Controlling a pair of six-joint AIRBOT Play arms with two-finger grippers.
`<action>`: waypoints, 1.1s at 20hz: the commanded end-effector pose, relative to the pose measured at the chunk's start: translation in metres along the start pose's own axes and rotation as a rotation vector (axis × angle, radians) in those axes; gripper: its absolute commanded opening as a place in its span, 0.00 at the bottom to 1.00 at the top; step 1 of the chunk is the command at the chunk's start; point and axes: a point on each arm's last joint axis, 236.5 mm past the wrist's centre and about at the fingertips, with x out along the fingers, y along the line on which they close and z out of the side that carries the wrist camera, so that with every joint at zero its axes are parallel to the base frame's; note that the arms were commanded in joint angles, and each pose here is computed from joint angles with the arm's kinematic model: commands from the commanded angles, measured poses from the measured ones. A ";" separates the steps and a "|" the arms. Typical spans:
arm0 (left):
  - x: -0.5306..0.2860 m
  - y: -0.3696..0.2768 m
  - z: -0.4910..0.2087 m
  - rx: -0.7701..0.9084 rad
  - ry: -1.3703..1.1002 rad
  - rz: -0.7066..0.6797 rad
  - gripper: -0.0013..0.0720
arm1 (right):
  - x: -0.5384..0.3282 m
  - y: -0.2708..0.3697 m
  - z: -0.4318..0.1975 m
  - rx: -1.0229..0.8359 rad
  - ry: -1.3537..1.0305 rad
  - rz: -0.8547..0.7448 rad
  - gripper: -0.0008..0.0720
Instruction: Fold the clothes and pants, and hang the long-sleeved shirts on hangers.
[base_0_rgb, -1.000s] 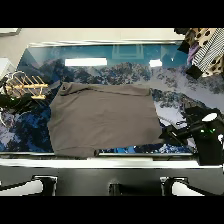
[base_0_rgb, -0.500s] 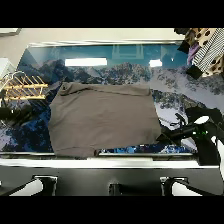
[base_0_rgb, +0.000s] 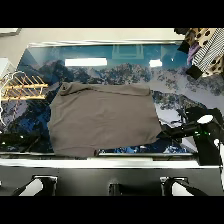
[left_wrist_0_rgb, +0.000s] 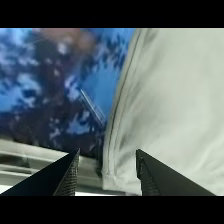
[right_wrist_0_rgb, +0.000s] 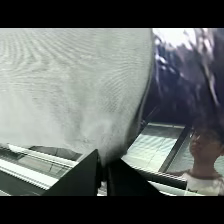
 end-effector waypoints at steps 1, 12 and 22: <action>0.020 -0.006 -0.022 -0.035 0.050 -0.054 0.59 | -0.007 0.006 0.001 -0.023 -0.029 -0.001 0.05; 0.042 -0.007 -0.046 0.000 0.111 -0.040 0.59 | -0.014 0.011 -0.001 -0.040 -0.045 0.001 0.05; 0.039 -0.018 -0.026 -0.011 0.035 -0.078 0.04 | -0.027 0.036 0.004 -0.116 -0.119 0.062 0.05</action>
